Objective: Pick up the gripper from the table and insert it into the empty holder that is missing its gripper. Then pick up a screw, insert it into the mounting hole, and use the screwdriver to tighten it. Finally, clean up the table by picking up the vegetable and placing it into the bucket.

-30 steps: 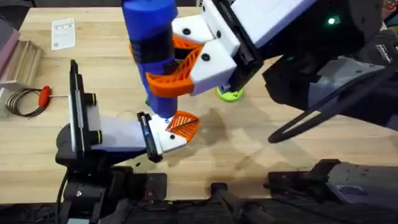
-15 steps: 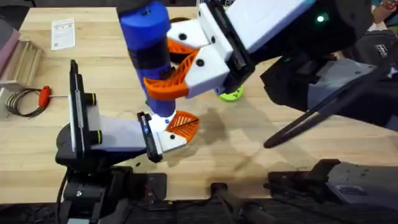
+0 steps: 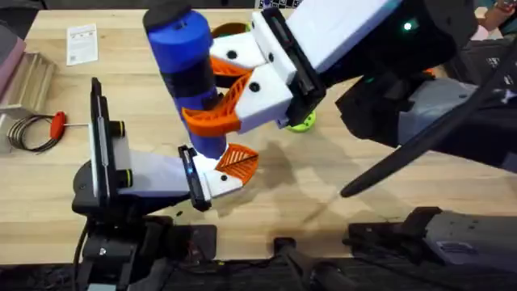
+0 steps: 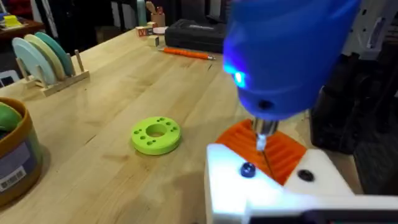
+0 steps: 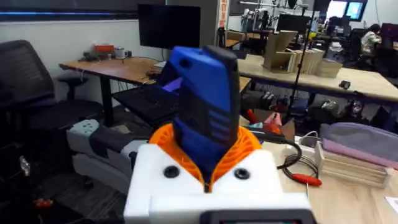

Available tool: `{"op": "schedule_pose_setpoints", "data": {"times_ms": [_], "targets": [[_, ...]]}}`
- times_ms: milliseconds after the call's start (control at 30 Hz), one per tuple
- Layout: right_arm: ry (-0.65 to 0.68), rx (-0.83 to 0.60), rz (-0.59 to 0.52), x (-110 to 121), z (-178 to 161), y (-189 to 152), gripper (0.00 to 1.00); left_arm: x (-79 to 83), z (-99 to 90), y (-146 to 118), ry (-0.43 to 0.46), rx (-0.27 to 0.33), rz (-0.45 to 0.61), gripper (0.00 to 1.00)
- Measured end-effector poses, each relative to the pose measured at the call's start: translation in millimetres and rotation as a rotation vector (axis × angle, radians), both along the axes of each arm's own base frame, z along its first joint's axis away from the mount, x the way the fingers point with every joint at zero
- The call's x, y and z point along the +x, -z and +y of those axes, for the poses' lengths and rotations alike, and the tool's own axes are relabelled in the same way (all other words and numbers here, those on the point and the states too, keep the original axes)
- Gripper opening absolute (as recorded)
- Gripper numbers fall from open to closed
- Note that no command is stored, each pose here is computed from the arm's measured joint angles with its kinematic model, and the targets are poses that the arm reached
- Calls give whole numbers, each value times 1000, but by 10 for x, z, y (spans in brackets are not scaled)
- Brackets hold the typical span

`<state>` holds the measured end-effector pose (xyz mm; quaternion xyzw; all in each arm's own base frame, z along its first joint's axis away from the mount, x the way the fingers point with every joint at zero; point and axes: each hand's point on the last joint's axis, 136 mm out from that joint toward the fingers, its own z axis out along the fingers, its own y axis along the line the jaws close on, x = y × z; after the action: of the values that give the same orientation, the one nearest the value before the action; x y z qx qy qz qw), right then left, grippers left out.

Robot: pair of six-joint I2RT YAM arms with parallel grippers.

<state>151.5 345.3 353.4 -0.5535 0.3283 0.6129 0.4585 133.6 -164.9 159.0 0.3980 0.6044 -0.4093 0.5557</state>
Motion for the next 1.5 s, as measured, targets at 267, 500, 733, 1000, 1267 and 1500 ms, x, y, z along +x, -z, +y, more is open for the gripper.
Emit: {"op": "schedule_pose_setpoints", "data": {"times_ms": [267, 500, 733, 1000, 1267, 1500], "targets": [[0, -2, 3, 0, 2, 5, 22, -1, 0, 0, 1, 0, 0, 10], [0, -9, 8, 6, 7, 19, 22, -1, 0, 0, 1, 0, 0, 10], [3, -12, 5, 13, 13, 35, 22, -1, 0, 0, 1, 0, 0, 10], [4, -11, 2, 14, 14, 37, 22, -1, 0, 0, 1, 0, 0, 10], [17, -18, 17, 65, 47, 83, 22, -1, 0, 0, 1, 0, 0, 10], [28, -32, 40, 118, 83, 147, 22, -1, 0, 0, 1, 0, 0, 10]]}}
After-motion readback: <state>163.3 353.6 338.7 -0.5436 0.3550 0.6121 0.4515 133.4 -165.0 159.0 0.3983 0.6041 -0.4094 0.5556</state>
